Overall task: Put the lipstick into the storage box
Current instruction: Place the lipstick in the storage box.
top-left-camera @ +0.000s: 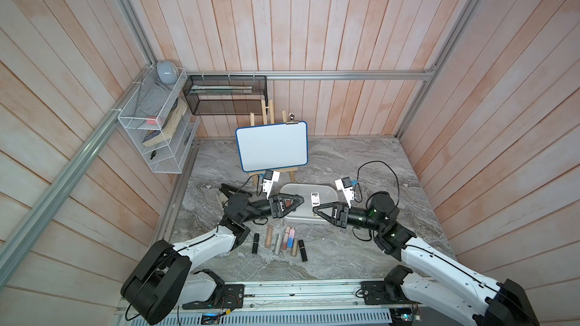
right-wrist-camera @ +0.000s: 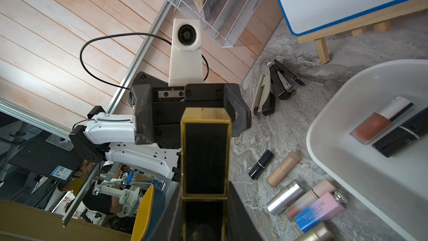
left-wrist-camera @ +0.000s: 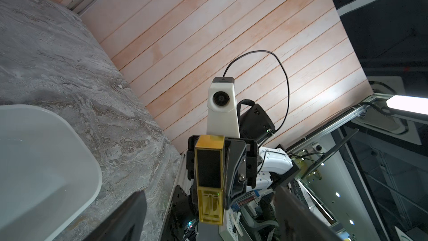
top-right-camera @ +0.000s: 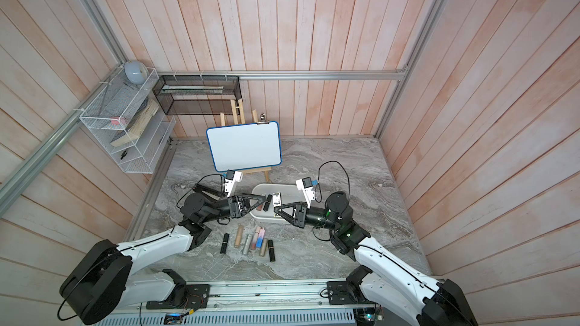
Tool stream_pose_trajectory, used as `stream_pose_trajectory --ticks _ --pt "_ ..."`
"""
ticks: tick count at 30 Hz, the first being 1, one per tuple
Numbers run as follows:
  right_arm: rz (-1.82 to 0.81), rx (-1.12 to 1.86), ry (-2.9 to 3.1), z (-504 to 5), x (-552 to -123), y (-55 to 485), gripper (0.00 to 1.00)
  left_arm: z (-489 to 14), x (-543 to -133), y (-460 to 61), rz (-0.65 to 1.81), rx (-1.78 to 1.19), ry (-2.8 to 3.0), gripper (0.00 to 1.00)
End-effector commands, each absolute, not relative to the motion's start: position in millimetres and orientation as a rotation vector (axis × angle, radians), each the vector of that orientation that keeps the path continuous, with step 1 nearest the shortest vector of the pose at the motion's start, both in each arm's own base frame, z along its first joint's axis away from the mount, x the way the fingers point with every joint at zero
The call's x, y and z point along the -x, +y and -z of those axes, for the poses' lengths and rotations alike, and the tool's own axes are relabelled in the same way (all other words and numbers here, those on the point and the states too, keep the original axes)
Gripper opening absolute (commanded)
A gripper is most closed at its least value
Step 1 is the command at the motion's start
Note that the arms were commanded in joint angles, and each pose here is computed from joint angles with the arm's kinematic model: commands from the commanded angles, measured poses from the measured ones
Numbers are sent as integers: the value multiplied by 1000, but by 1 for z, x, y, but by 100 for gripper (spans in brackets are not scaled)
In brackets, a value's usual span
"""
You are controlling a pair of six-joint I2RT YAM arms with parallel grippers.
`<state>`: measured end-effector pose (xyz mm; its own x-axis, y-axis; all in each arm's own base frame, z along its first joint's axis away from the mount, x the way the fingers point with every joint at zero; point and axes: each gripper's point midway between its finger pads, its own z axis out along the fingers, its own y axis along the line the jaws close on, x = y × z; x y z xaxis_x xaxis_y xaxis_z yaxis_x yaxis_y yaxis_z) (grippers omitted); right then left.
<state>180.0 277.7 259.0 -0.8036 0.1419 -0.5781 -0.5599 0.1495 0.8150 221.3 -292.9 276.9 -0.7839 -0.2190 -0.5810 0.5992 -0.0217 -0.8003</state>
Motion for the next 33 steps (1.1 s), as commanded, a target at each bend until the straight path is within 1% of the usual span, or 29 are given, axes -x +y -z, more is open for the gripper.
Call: stream_pose_trajectory --ticks 1,7,14,16,21,30,33 --pt "-1759 438 1839 -268 -177 281 16 -279 -218 -299 1804 -481 1718 91" --pt "-1785 455 1836 -269 -180 289 16 -280 -218 -307 1778 -519 1746 87" --pt "-1792 471 1836 -269 -179 293 16 -282 -220 -315 1774 -543 1754 77" --pt "-1794 472 1834 -270 -179 294 16 -283 -221 -316 1775 -546 1752 76" --pt "-1797 477 1835 -270 -178 295 16 -284 -221 -320 1782 -558 1753 65" --pt "-1795 479 1838 -268 -178 295 15 -282 -219 -323 1792 -573 1766 60" --pt "-1796 480 1842 -267 -178 296 15 -281 -220 -324 1796 -577 1770 55"
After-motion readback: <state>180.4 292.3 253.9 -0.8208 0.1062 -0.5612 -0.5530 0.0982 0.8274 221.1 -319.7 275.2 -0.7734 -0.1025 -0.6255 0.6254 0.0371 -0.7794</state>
